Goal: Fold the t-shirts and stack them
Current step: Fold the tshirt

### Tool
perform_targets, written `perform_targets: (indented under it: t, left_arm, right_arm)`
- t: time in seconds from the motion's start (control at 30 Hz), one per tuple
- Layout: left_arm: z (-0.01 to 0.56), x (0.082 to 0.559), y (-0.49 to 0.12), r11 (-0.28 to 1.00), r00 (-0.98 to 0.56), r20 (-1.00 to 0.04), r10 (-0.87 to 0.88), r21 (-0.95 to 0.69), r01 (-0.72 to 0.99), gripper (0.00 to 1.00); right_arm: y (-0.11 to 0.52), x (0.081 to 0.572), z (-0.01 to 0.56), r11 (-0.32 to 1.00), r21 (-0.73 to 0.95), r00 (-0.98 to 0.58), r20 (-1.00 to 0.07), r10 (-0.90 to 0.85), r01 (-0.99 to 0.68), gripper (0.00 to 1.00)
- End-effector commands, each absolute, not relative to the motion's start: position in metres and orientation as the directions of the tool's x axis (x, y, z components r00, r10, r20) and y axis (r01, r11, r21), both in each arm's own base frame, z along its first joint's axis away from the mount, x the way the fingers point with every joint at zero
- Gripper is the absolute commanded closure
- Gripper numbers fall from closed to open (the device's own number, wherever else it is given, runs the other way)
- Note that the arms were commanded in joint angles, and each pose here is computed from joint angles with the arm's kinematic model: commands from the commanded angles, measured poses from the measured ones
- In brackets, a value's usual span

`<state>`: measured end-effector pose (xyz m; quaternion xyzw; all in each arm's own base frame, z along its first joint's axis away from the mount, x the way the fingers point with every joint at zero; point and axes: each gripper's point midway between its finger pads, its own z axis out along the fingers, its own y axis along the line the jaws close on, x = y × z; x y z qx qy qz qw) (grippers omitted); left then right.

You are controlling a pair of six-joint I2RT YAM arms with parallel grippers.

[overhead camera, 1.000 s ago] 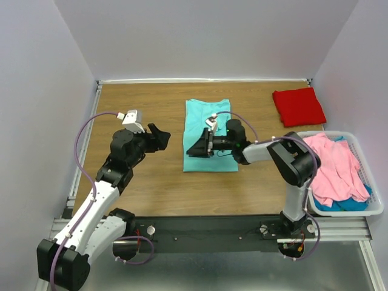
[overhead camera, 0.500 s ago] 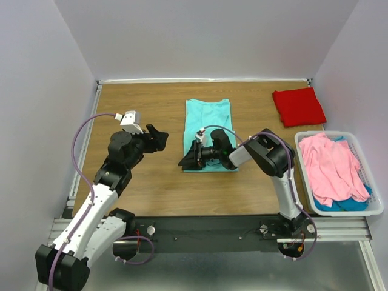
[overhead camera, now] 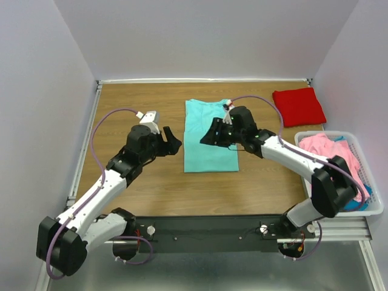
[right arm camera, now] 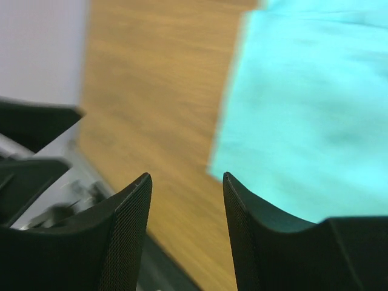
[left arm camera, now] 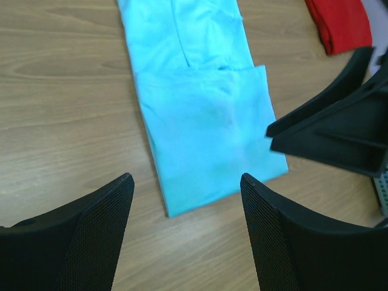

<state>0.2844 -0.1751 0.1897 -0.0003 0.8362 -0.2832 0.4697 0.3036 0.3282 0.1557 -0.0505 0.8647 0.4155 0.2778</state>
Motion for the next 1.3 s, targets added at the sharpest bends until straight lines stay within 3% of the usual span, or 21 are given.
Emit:
perform_targets:
  t: [0.0,0.13,0.43,0.93,1.27]
  left_arm:
    - [0.168,0.274,-0.195,0.863,-0.651,-0.731,-0.204,-0.449,0.233,0.21]
    - [0.144,0.270,-0.205,0.908,-0.720,-0.684,-0.117,-0.367,0.201,0.21]
    - [0.113,0.266,-0.214,0.945,-0.790,-0.613,-0.023,-0.271,0.182,0.21]
    - [0.099,0.266,-0.222,0.949,-0.809,-0.587,0.027,-0.239,0.206,0.21]
    - [0.099,0.266,-0.222,0.948,-0.808,-0.588,0.031,-0.238,0.210,0.21]
  right_arm:
    - [0.213,0.274,0.077,0.963,0.254,-0.875,-0.482,0.047,-0.088,0.42]
    - [0.165,0.256,0.065,0.997,0.075,-0.881,-0.473,0.026,-0.011,0.42]
    - [0.159,0.248,0.038,1.000,0.017,-0.915,-0.403,0.008,0.001,0.46]
    - [0.170,0.248,0.017,0.999,0.030,-0.938,-0.346,-0.032,-0.045,0.52]
    - [0.179,0.266,0.053,0.996,0.088,-0.896,-0.444,0.021,-0.020,0.52]
